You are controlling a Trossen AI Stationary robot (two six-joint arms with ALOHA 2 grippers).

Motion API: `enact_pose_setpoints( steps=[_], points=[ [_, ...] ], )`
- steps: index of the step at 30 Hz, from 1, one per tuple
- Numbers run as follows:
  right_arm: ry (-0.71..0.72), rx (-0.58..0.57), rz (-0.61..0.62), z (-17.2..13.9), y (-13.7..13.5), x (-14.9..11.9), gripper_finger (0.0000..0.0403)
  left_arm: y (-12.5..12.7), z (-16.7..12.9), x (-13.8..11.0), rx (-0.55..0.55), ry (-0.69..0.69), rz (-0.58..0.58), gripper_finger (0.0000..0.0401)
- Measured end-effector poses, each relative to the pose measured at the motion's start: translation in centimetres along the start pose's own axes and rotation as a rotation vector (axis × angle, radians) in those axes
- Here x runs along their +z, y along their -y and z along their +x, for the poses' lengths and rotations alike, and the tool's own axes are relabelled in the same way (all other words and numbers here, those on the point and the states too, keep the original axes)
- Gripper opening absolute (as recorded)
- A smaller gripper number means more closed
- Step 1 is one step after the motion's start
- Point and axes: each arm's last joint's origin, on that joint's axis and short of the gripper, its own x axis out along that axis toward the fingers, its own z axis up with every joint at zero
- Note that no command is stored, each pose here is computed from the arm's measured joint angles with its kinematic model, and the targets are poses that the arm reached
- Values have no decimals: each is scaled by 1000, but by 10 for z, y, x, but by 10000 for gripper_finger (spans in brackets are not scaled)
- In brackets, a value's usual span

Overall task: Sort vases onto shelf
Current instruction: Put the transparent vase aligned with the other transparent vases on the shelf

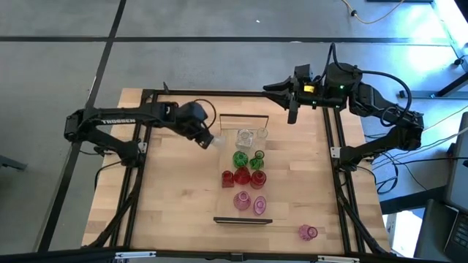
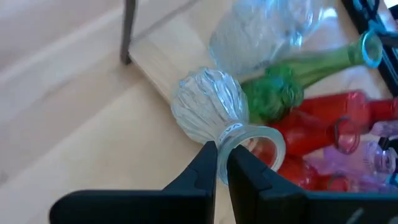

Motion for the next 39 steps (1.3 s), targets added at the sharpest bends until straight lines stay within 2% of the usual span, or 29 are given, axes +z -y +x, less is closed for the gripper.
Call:
enact_pose_setpoints(
  steps=[5,8,12,14,18,23,31,39],
  points=[
    [0,0,0,0,0,0,85,11,-11,29,-7,47,81,16],
    [1,-1,0,0,0,0,85,18,-12,47,41,33,138,16],
    [1,-2,1,0,0,0,85,11,0,60,194,-132,131,16],
    [-7,-3,5,0,0,-1,85,7,8,64,224,-210,115,16],
    [-43,-12,6,0,1,-4,85,4,31,67,170,-318,109,16],
    [-82,-23,31,0,2,-8,85,5,49,68,140,-364,113,16],
    [-98,-28,50,-1,2,-10,85,5,52,83,52,-266,36,16],
    [-100,-21,51,-1,2,-10,85,7,54,85,37,-249,6,16]
  ],
)
